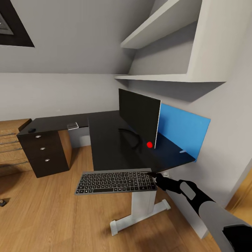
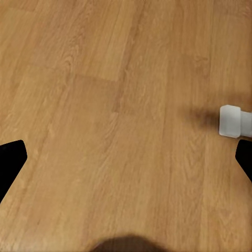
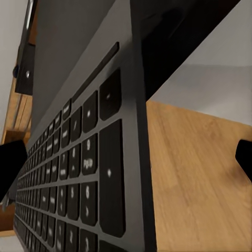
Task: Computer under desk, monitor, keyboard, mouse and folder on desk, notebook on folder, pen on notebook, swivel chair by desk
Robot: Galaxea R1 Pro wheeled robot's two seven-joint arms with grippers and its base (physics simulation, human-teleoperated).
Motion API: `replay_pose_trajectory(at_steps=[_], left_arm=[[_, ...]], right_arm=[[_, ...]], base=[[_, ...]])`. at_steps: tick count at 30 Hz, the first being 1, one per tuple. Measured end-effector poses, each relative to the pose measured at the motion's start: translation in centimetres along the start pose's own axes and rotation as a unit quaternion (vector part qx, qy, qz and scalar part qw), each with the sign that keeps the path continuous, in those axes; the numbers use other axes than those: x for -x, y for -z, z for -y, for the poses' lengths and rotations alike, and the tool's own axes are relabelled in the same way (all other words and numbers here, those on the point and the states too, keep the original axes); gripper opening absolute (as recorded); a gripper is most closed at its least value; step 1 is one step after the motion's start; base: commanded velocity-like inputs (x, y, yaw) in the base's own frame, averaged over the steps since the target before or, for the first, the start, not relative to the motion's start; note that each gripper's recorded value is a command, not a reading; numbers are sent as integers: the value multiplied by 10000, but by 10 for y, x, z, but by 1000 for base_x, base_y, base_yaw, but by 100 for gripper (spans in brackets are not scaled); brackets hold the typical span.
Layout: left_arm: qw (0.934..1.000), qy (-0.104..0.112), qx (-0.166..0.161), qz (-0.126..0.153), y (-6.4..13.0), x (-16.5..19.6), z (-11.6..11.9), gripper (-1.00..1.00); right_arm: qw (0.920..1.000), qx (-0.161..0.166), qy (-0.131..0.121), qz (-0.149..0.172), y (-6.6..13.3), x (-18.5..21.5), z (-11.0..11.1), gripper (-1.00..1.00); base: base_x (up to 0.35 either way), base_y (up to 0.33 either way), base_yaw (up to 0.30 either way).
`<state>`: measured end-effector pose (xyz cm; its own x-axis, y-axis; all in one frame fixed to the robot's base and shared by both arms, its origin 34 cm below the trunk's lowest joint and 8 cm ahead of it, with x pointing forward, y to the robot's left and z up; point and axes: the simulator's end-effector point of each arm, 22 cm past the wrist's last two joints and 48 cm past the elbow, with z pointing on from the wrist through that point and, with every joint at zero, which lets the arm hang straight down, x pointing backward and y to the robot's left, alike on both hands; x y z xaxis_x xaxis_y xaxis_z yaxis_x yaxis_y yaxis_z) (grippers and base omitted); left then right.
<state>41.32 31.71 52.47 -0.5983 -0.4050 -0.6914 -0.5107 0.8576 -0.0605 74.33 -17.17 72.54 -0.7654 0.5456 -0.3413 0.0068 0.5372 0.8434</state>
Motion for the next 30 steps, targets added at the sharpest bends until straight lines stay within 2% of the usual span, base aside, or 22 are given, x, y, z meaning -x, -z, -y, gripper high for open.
replay_pose_trajectory(at_steps=[17,18,21,30], left_arm=[[10000,1,0,-8,0,-1,0,100],[10000,1,1,-8,0,-1,0,100],[10000,1,3,-8,0,-1,0,100],[10000,-2,-2,-9,0,-1,0,100]], right_arm=[[10000,68,-11,-61,-6,-7,-7,100],[10000,66,-4,-68,-6,-7,-7,-100],[9999,0,95,-139,-7,-11,-5,-100],[9998,-17,118,-164,-7,-12,-4,-100]], base=[[0,0,0],[0,0,0],[0,0,0],[0,0,0]])
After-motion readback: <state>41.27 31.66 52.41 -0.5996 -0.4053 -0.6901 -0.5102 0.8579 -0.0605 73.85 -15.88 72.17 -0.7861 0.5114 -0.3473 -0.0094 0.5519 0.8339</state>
